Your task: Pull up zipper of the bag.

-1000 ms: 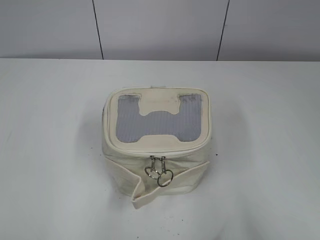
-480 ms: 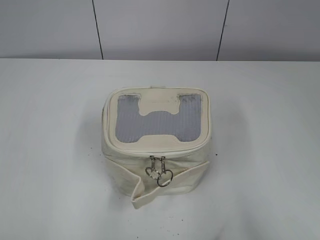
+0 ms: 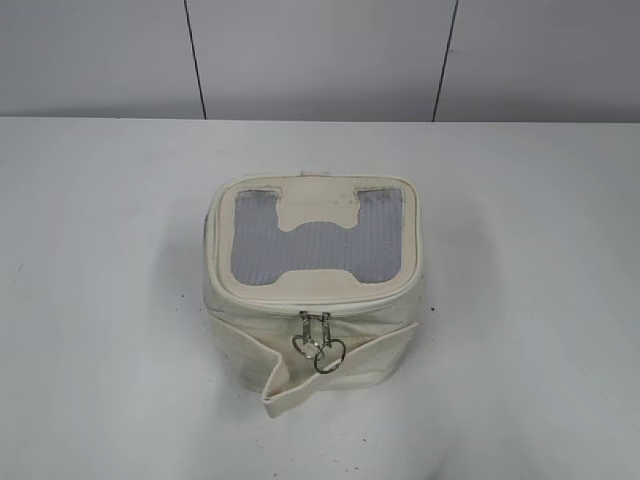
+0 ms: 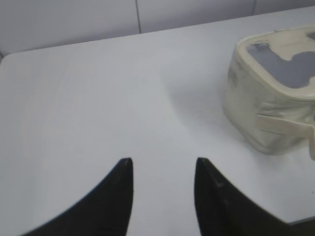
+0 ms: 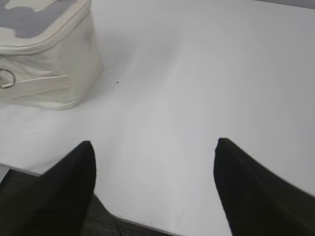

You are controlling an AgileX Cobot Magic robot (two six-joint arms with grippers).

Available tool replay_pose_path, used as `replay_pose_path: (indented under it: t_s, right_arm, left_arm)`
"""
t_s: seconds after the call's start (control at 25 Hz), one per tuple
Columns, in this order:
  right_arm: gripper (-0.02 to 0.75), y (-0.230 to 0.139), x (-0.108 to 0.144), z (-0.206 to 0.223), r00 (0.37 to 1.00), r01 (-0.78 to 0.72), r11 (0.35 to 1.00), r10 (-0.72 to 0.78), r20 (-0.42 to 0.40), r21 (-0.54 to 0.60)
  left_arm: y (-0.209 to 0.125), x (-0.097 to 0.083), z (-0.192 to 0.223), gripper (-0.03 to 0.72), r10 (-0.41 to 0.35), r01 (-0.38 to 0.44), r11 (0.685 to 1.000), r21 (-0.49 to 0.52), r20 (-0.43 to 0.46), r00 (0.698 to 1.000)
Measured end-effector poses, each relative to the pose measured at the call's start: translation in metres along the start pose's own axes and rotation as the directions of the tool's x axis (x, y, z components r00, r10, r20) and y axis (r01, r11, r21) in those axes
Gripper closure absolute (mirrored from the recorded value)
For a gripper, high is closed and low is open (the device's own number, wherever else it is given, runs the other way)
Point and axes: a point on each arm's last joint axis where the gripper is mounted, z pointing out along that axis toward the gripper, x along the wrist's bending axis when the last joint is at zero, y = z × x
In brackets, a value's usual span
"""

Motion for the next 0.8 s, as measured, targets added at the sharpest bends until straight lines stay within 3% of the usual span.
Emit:
replay_pose_path:
  t_s: [0.2, 0.8]
  right_arm:
    - [0.159, 0.0004, 0.0006, 0.0008, 0.993, -0.052, 0.999, 0.052, 0.105, -0.001]
    - [0.159, 0.0002, 0.0007, 0.0014, 0.99, -0.063, 0.998, 0.063, 0.127, -0.001]
  left_arm:
    - [0.0006, -0.0007, 0.0012, 0.377, -0.033, 0.033, 0.999, 0.002, -0.074, 0.997]
    - [0.0006, -0.0007, 0.0013, 0.381, -0.034, 0.034, 0.999, 0.002, -0.077, 0.996]
